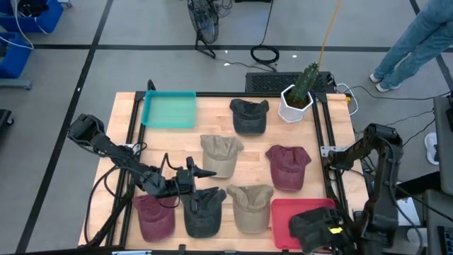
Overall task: Pick & Place hat
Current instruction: Put the middle left black cap into the red bin
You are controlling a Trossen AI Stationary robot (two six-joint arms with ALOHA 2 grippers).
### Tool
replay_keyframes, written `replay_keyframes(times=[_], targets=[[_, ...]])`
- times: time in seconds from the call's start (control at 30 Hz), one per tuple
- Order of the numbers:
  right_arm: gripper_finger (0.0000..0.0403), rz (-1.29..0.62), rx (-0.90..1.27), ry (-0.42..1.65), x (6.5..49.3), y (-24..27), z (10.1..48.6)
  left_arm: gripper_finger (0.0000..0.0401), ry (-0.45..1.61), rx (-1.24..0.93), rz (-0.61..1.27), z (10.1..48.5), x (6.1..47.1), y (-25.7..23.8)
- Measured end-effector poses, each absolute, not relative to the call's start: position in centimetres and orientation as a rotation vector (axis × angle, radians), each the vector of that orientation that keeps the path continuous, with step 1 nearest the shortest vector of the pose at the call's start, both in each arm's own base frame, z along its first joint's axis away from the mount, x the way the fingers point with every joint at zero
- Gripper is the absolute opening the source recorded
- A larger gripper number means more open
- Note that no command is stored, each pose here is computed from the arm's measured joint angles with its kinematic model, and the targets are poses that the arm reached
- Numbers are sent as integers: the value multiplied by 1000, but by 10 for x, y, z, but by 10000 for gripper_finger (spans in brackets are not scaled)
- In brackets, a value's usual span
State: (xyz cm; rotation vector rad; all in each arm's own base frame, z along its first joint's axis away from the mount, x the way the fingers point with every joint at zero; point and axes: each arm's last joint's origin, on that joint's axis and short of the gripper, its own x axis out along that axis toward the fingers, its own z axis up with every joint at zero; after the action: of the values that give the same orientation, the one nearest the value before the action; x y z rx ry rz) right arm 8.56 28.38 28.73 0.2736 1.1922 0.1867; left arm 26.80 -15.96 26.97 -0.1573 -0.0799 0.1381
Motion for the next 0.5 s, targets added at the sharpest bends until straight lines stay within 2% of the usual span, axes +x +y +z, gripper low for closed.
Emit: replay_keyframes(times=[0.33, 0.5], targets=[[160, 247, 335, 1262, 84, 285, 231, 239, -80, -157, 139, 270, 268, -159], [159, 206, 333, 1257, 89, 275, 212, 239, -80, -162, 142, 270, 269, -159]])
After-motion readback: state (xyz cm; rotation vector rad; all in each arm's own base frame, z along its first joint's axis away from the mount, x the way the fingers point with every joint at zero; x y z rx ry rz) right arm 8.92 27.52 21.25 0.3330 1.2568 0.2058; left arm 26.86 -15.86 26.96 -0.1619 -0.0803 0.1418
